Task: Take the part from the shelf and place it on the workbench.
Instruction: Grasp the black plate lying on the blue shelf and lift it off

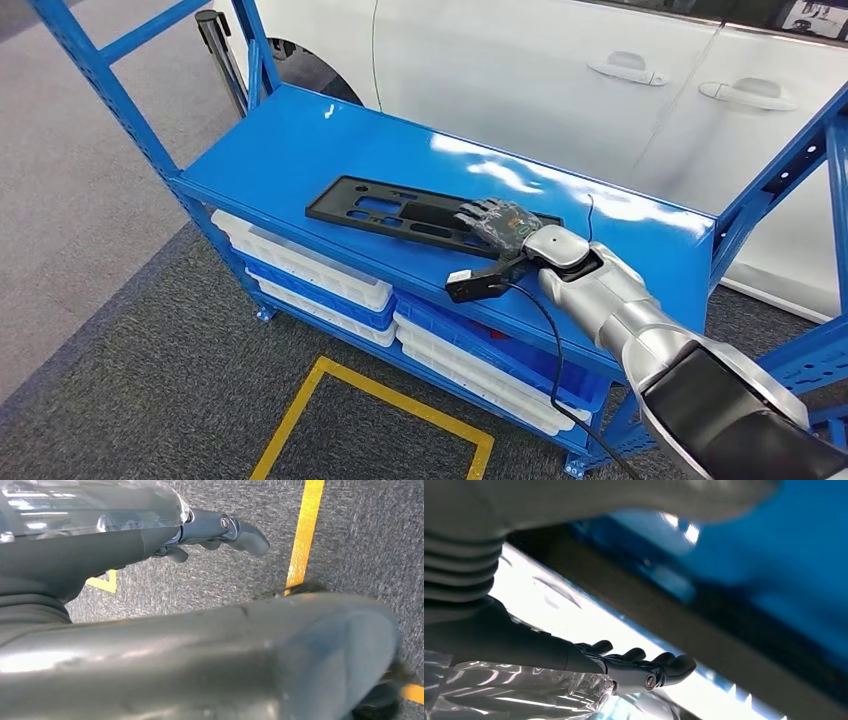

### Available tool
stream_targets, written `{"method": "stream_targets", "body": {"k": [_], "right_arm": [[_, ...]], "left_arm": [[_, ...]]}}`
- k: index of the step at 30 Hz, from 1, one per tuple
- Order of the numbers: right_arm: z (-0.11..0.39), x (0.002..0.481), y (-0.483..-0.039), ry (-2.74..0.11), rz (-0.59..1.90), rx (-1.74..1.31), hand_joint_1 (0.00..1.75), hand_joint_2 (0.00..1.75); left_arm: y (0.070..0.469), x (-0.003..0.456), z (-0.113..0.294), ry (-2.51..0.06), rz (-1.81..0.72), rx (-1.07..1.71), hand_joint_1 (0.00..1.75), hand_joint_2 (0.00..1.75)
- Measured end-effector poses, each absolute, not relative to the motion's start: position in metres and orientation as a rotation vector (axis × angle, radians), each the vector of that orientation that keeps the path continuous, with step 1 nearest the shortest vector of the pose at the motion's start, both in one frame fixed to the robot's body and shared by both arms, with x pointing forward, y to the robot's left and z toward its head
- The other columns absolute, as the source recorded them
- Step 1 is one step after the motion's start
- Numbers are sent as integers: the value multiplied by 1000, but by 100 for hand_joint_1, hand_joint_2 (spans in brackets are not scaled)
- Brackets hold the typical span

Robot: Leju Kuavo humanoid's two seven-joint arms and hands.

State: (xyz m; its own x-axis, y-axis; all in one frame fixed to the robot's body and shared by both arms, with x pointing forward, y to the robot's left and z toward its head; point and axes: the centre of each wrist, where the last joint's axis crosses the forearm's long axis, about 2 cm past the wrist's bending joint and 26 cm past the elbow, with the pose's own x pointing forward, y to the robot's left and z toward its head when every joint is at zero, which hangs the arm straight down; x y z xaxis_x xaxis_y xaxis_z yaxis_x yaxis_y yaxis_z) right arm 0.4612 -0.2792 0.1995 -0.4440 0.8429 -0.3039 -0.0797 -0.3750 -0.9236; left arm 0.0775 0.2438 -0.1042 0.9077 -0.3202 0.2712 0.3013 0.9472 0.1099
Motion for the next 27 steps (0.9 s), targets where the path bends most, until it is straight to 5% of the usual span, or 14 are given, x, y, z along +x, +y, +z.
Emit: {"method": "stream_targets", "body": {"k": [8, 9, 12, 13, 14, 27], "right_arm": [[194, 463, -294, -1102, 1861, -1132, 0, 175], [194, 463, -293, -1097, 1860, -1133, 11, 175], [192, 463, -288, -1084, 1862, -1126, 135, 175], [191, 463, -287, -1080, 1864, -1124, 167, 175], [191, 463, -286, -1076, 1866, -1124, 174, 175], [205, 470, -279, -1107, 1850, -1161, 173, 175]], "left_arm": [[245, 78, -104, -294, -315, 67, 0, 0], [245, 78, -104, -296, -315, 67, 0, 0], [245, 78, -104, -298, -312, 67, 0, 0], [245, 78, -104, -298, -312, 68, 0, 0], [245, 78, -104, -297, -311, 68, 0, 0], [244, 76, -105, -297, -307, 66, 0, 0]]}}
